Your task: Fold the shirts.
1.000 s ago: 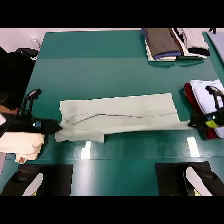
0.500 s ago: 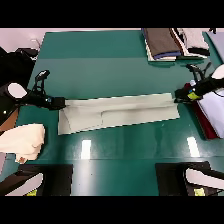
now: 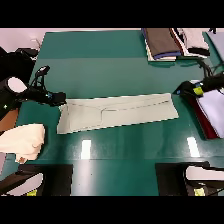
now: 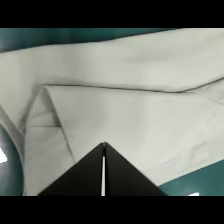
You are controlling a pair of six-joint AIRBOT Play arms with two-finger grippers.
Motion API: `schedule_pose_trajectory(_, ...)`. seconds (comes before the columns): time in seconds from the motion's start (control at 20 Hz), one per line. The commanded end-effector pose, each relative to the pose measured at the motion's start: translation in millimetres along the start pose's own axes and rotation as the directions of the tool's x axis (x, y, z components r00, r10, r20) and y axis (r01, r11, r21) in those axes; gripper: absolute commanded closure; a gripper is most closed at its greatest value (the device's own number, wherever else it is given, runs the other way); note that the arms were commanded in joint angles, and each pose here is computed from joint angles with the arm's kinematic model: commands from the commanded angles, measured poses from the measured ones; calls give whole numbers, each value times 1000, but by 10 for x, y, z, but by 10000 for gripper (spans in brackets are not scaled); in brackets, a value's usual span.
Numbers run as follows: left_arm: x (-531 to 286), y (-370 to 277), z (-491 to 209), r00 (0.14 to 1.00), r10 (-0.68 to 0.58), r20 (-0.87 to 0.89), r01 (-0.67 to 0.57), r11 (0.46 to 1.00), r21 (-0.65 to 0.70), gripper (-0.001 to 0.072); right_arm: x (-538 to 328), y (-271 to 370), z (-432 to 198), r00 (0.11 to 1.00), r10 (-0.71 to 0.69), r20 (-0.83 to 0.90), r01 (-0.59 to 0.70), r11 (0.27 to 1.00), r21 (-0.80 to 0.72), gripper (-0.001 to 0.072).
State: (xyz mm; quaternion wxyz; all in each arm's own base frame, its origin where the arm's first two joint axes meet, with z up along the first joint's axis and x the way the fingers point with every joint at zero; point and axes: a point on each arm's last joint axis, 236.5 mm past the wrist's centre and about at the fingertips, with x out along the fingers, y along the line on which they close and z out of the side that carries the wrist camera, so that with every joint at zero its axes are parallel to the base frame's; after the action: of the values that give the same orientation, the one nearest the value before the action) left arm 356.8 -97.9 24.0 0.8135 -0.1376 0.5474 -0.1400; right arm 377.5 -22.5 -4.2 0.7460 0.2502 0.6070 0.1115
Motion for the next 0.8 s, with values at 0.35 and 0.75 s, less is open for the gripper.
schedule_pose_trajectory(0.35, 201, -971, 63, 985, -152, 76, 148, 987, 54, 685, 660, -341, -332, 979, 176, -104, -161, 977, 139, 219)
schedule_pose_trajectory(0.75, 1046, -1612, -234, 972, -234, -32, 235, 971, 32, 685, 339, 371, 1, 981, 193, -13, -193, 977, -85, 694)
